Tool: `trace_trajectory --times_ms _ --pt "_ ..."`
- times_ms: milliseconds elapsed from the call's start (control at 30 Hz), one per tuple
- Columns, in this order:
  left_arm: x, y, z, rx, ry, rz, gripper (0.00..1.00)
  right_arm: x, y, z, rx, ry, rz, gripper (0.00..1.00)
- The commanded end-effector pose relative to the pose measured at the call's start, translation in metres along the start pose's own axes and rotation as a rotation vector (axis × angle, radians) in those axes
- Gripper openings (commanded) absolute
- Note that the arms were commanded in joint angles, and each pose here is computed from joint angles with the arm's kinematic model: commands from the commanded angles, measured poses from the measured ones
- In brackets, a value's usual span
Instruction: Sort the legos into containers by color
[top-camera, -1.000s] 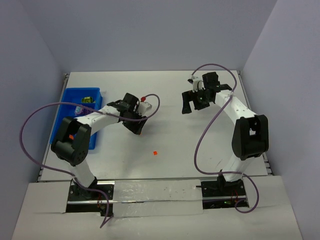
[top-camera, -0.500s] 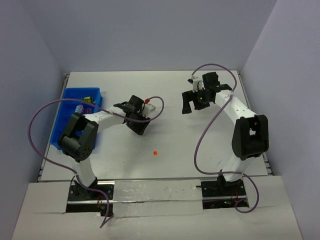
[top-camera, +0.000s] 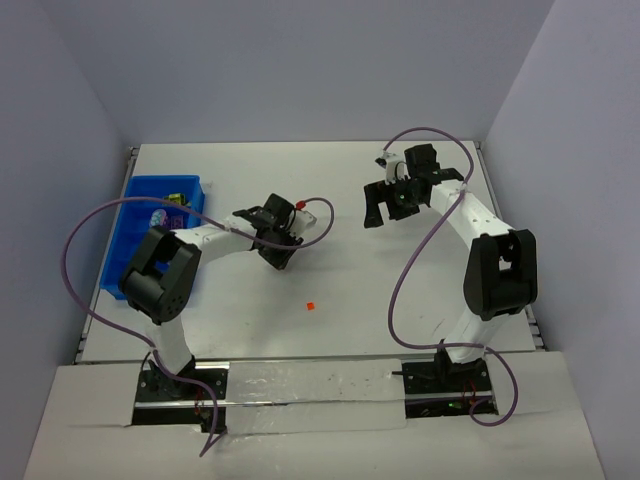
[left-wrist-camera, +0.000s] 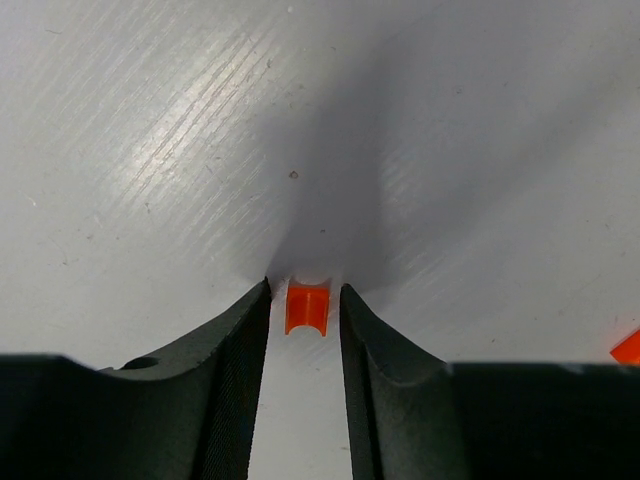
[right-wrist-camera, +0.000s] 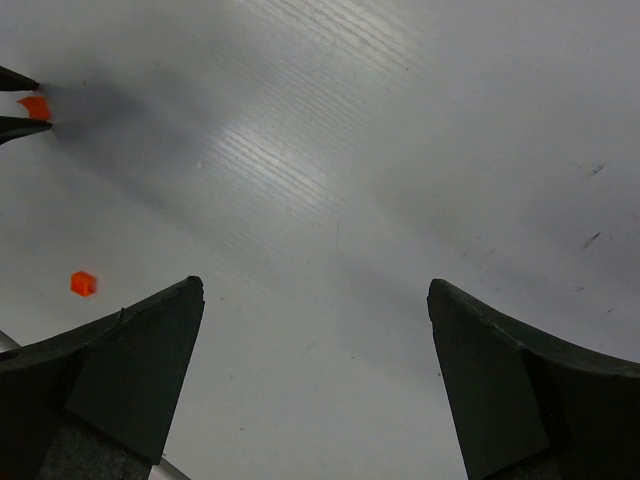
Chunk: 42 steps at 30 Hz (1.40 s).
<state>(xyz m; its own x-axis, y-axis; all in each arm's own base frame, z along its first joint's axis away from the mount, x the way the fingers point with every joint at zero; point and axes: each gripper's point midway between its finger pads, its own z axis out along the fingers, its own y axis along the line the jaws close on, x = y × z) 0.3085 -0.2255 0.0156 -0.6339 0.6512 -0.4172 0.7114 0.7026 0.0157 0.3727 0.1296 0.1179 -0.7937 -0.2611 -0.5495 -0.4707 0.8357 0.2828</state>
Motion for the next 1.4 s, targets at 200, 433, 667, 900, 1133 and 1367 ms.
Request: trace_trajectory --times_ms 200,433,667,900,1133,1367 --pt "0.010 -0.003 0.003 -0.003 0.014 0.014 0.43 -0.015 -0.002 -0.004 0.010 -0.026 -0.025 1.00" --pt "0.014 -0.005 0.004 0.010 0.024 0.015 0.34 -0.015 -0.003 -0.006 0.015 -0.030 -0.026 1.00" --pt "0.013 -0.002 -0.003 -0.003 0.015 0.023 0.16 -0.015 -0.003 -0.006 0.018 -0.029 -0.027 1.00" --pt "-0.018 0.009 -0.055 -0.024 -0.083 0.019 0.08 -0.015 -0.003 -0.006 0.015 -0.029 -0.025 1.00" --pt "-0.022 0.045 -0.133 -0.089 -0.183 -0.068 0.08 -0.016 -0.002 -0.006 0.012 -0.030 -0.023 1.00" --pt "0.049 0.113 -0.177 -0.206 -0.134 -0.269 0.08 -0.015 -0.001 -0.004 0.005 -0.026 -0.022 1.00"
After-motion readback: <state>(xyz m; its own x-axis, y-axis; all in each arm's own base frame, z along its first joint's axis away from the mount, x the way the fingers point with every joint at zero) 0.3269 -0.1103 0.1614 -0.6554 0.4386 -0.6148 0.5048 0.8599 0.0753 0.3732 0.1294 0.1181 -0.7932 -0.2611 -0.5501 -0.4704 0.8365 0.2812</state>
